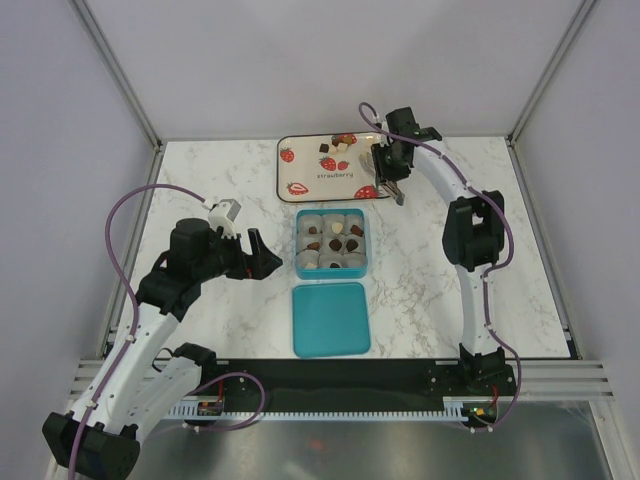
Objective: Pack the chocolate
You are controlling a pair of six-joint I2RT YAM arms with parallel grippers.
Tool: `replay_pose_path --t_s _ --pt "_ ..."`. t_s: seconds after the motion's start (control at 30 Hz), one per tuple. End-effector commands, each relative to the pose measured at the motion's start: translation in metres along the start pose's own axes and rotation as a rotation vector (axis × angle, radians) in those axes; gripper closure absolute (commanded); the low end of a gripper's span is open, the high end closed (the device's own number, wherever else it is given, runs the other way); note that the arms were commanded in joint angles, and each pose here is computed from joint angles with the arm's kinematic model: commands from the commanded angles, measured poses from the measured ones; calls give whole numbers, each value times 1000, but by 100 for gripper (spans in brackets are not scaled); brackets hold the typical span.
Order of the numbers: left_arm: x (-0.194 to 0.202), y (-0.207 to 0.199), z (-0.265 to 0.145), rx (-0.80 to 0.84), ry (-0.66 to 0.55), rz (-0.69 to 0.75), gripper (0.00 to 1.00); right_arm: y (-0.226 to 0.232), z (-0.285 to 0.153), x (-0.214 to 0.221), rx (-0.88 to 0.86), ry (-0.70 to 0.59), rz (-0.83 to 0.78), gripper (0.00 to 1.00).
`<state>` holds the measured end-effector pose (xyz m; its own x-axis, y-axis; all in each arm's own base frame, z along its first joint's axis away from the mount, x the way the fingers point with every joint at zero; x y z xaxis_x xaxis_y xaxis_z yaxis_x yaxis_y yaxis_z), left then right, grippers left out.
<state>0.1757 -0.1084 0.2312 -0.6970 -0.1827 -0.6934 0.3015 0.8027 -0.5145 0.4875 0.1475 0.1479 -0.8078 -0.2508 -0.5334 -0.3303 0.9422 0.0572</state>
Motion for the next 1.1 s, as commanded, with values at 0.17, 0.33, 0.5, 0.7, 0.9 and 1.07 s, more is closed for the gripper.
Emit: replay_pose_path --t_s 0.17,0.33,0.5,0.7,0.9,1.07 --pt "0 -1 -1 18 -8 34 0 2 -43 -25 20 -97 8 55" --pt "-1 -1 -1 17 -8 34 0 0 -27 -31 19 -96 -10 52" --pt "-1 -1 -1 15 -8 34 0 -1 -10 -33 10 -91 -1 51" --pt "-1 -1 0 14 -10 34 0 0 6 -28 -4 -73 11 51" --pt "-1 -1 0 14 -8 34 0 -2 15 -32 20 -84 11 51" --pt "0 -1 0 14 -5 34 0 -3 15 -41 15 -118 15 51"
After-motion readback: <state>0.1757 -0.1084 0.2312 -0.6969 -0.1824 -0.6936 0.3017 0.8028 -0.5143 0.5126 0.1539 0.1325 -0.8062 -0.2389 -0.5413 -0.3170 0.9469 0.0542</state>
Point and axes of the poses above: each gripper's point midway between its finger pads, its own z axis out along the fingers, its own y axis along the line the jaws close on, x = y × z, the point moved 7 cm from there along -z, back along the fingers, and after that the axes turned 4 degrees about -z, right-handed, at the moved point
